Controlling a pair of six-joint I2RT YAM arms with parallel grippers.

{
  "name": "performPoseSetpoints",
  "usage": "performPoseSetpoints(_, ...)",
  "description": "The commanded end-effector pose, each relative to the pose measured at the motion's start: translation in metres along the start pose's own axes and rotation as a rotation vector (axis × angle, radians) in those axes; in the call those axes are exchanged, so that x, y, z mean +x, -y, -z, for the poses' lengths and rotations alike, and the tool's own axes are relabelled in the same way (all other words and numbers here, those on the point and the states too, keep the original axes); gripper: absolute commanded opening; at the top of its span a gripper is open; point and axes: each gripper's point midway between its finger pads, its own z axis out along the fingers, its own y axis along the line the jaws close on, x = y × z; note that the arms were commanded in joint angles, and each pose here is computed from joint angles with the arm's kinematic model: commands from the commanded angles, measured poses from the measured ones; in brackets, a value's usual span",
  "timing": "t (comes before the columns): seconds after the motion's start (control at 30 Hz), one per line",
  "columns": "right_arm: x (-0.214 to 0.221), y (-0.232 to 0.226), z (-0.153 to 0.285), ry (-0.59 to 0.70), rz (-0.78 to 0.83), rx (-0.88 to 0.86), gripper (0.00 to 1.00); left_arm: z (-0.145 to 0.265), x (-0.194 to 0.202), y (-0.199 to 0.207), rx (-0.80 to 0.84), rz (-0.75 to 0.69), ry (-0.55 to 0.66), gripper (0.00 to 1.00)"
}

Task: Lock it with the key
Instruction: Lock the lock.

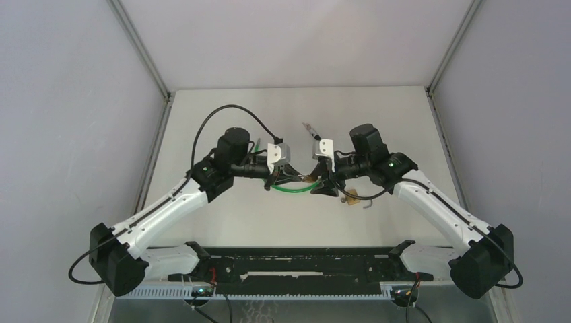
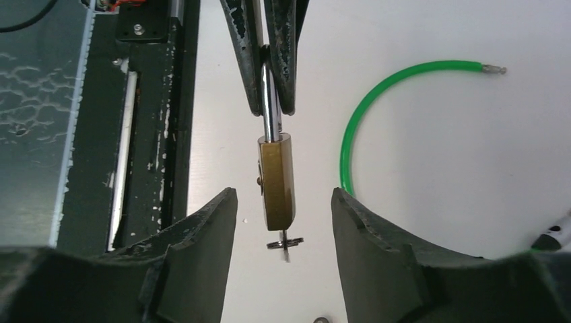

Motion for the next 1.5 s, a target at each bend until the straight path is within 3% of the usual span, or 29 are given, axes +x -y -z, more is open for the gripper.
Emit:
performPoseSetpoints(0.0,-0.014,-0.005,-0.001,0.07,-0.004,-0.034,0.6,0.002,-0.012,0.005,0.016,-0.011,0.067,0.0)
performPoseSetpoints(0.2,-0.018,-0.006,0.001,0.079,0.007,-0.03,0.58,-0.001,-0.01,0.006,0.027,0.011,0.074,0.0)
performPoseSetpoints(0.5,-0.017,-0.005,0.001,0.072,0.017,-0.02,0.44,-0.002,-0.009,0.006,0.028,0.019,0.078,0.0)
performPoseSetpoints(1.17,-0.024,-0.008,0.003,0.079,0.051,0.002,0.35,-0.005,-0.004,0.003,0.021,0.038,0.072,0.0)
performPoseSetpoints(1.3,-0.024,-0.008,0.002,0.076,0.054,0.0,0.29,-0.005,-0.003,0.003,0.019,0.038,0.072,0.0)
performPoseSetpoints(1.47,-0.026,-0.009,0.001,0.079,0.052,0.0,0.15,-0.005,-0.003,0.003,0.017,0.04,0.074,0.0)
